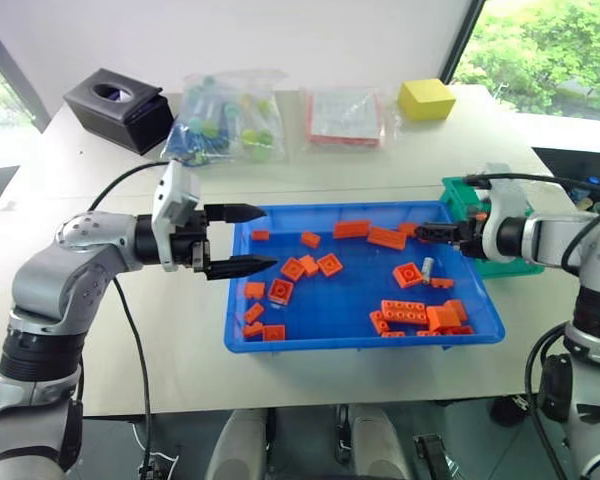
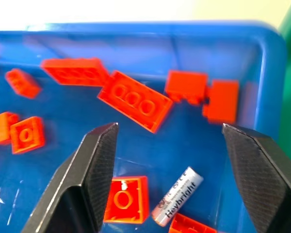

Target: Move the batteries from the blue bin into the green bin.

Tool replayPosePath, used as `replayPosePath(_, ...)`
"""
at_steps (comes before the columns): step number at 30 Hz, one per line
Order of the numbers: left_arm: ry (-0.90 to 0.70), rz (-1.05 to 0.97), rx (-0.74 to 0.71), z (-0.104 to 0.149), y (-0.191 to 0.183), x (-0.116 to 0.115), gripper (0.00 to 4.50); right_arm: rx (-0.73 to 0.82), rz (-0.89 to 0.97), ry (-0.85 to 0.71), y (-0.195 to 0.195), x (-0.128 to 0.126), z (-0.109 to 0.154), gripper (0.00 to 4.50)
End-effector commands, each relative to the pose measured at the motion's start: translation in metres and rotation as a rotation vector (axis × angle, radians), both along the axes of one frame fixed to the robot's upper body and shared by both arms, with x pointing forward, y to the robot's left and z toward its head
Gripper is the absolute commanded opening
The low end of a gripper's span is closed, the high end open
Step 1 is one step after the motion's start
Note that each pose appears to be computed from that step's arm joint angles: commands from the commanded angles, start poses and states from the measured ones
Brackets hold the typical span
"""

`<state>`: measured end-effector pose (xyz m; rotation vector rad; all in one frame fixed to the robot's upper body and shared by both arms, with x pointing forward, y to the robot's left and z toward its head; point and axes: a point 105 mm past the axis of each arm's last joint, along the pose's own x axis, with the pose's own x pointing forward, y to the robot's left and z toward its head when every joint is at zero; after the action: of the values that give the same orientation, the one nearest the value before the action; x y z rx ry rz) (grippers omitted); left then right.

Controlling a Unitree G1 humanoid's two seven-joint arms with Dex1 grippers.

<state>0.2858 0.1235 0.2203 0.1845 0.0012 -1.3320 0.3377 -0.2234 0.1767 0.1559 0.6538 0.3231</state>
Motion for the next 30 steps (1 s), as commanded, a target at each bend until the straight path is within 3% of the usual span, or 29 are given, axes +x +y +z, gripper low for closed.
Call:
replayPosePath(1,-0.040,-0.010,-0.010,0.009,-0.002,-0.004,4.50,0.019,-0.014,-0.005,0.003,0.000,0.004,3.50)
replayPosePath(13,-0.034,-0.004,-0.033,0.004,-0.005,-0.006,4.50,-0.030,-0.153,0.022,0.028,-0.002,0.008,3.50)
replayPosePath(19,-0.033,-0.012,-0.047,0.004,-0.008,-0.004,4.50,-0.034,-0.272,0.048,0.045,-0.014,0.009,3.50)
replayPosePath(25,-0.033,-0.023,-0.053,0.003,-0.011,-0.002,4.50,-0.050,-0.351,0.020,0.044,-0.019,0.010,3.50)
replayPosePath(30,-0.037,-0.037,-0.058,0.003,-0.014,0.000,4.50,-0.076,-0.394,0.064,0.033,-0.026,-0.005,3.50)
